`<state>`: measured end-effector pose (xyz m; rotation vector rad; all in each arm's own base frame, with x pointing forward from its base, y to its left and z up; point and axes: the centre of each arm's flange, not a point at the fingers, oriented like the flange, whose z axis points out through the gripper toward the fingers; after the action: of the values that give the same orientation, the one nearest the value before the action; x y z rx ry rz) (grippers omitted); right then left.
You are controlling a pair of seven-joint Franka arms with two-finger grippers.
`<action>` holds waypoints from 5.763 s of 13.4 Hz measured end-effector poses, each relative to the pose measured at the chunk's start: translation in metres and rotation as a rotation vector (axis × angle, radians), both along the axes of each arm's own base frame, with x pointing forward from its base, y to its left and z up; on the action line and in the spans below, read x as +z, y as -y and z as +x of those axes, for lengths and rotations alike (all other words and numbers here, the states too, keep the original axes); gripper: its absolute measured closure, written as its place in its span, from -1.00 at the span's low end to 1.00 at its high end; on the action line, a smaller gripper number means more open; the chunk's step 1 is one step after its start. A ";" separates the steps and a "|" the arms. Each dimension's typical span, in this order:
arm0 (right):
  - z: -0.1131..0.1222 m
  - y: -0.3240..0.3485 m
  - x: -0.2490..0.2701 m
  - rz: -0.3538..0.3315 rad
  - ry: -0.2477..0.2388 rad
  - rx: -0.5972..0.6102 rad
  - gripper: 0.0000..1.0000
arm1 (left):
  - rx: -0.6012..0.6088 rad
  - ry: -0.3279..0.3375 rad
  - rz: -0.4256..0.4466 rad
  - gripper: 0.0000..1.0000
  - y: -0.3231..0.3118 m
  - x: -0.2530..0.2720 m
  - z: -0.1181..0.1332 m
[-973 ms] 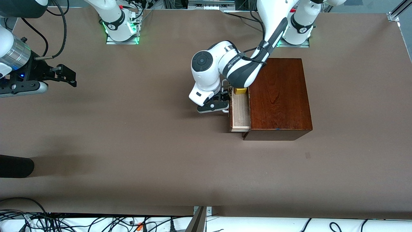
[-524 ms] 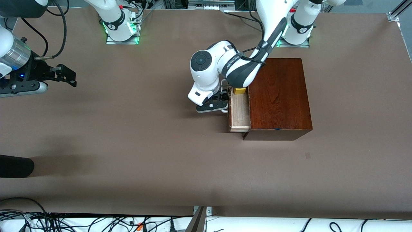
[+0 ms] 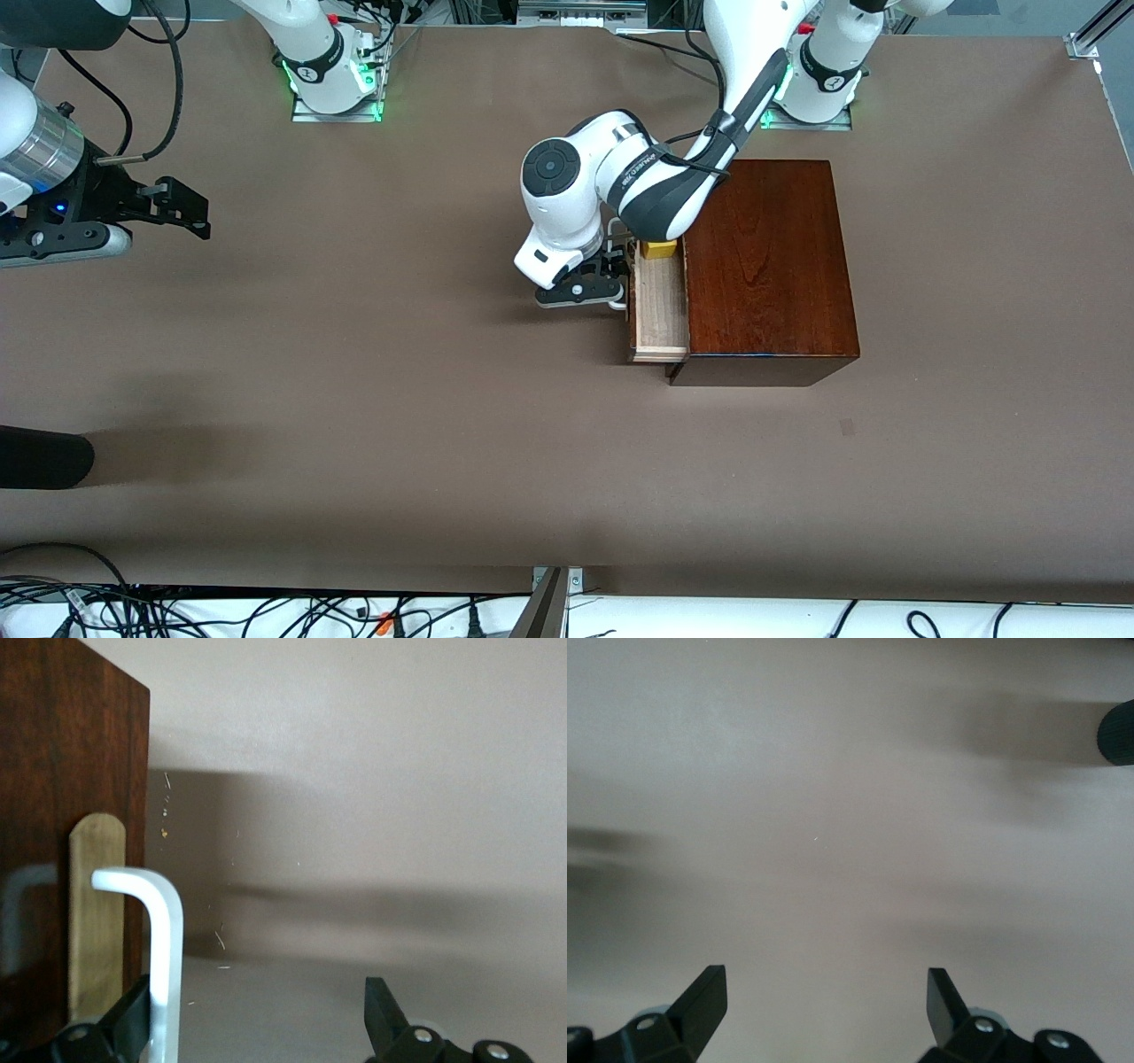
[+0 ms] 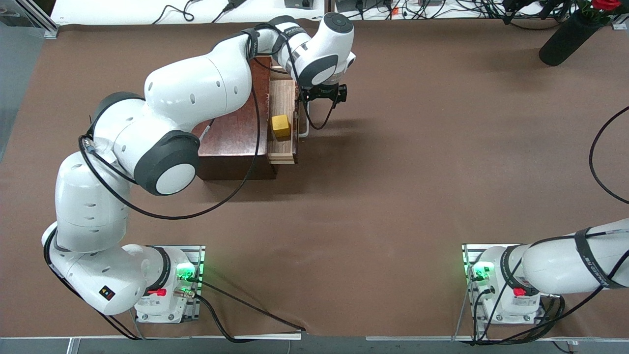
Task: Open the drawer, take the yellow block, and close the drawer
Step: 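Pull the drawer handle outward with the left gripper, then release the handle and lift the left gripper back toward rest, then lower the right gripper into the drawer and grasp the yellow cube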
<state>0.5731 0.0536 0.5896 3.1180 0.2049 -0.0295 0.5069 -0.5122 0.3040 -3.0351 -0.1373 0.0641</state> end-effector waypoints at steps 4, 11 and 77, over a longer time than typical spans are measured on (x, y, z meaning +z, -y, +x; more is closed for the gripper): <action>0.000 0.000 0.000 0.000 0.000 0.000 -1.00 | -0.021 -0.031 -0.048 -1.00 0.030 0.033 -0.019; 0.000 0.000 0.000 0.000 0.000 0.000 -1.00 | -0.141 -0.076 0.007 -1.00 -0.050 0.145 0.028; -0.150 -0.610 -0.265 -0.050 0.122 1.413 -0.11 | -0.072 0.062 -0.107 -1.00 -0.432 0.301 0.030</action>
<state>0.4233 0.6632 0.3249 2.1911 2.1350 0.1615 0.5370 -0.0804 0.6052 -3.1468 -0.0297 -0.0288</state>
